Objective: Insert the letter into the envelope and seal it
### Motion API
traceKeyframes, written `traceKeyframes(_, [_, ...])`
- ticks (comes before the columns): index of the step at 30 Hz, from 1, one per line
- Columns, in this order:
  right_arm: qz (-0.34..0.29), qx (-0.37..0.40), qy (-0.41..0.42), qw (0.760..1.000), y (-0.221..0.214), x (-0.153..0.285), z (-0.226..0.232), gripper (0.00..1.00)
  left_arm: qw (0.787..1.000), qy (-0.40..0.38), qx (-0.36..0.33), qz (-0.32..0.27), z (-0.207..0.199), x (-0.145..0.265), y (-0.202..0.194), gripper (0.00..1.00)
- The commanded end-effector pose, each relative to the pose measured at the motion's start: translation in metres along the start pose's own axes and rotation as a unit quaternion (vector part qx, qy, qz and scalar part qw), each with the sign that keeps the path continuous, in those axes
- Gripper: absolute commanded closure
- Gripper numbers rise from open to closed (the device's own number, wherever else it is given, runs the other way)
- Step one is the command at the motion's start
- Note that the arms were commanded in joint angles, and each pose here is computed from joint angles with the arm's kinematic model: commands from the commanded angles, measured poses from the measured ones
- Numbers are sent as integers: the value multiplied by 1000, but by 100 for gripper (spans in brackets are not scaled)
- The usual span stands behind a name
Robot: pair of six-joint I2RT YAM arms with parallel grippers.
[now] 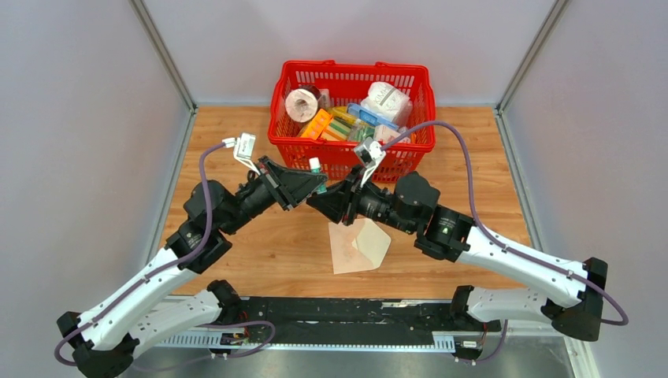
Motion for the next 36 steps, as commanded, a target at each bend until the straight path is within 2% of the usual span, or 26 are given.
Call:
traceKeyframes(1, [-36,-31,180,982,19,18,26,89,990,-138,-20,-10,-36,11,11,100])
traceKeyframes(5, [-39,-47,261,963,20,29,32,89,978,-205,-27,-5,-50,17,11,100])
traceKeyframes(8, [-38,-56,288,955,23,32,35,88,972,-231,-29,-1,-56,20,11,100])
traceKeyframes(10, [-37,-59,287,956,25,31,35,83,973,-228,-29,-2,-55,20,11,100])
traceKeyframes(12, [-36,-60,263,962,26,30,32,67,977,-210,-28,-9,-52,20,13,100])
traceKeyframes(15, [-26,-48,179,982,25,30,19,29,987,-160,-25,-23,-45,20,16,100])
traceKeyframes(17, [-24,-38,108,993,25,30,8,22,993,-110,-21,-38,-36,20,19,100])
traceKeyframes(20, [-20,-2,-21,1000,22,31,-5,21,997,-49,-16,-60,-25,18,24,100])
traceKeyframes(23, [-21,40,-99,994,18,27,-5,21,997,-15,-7,-71,-18,14,25,100])
traceKeyframes(32, [-17,129,-226,965,18,-6,13,23,996,42,5,-75,-4,-8,24,100])
traceKeyframes(34, [-13,138,-261,955,21,-12,11,26,997,40,5,-72,-4,-9,24,100])
traceKeyframes(36, [-15,143,-283,948,22,-15,8,34,997,42,6,-71,-4,-9,23,100])
Point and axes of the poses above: each gripper's point midway between its finger pads, its own x axis back along the fingers, its own z axis along the line the jaws close on, y = z × x, the point moved 8 cm from there along x, back along the fingers, and after that the axes turned 1 degree about x, right-handed, at the moved point
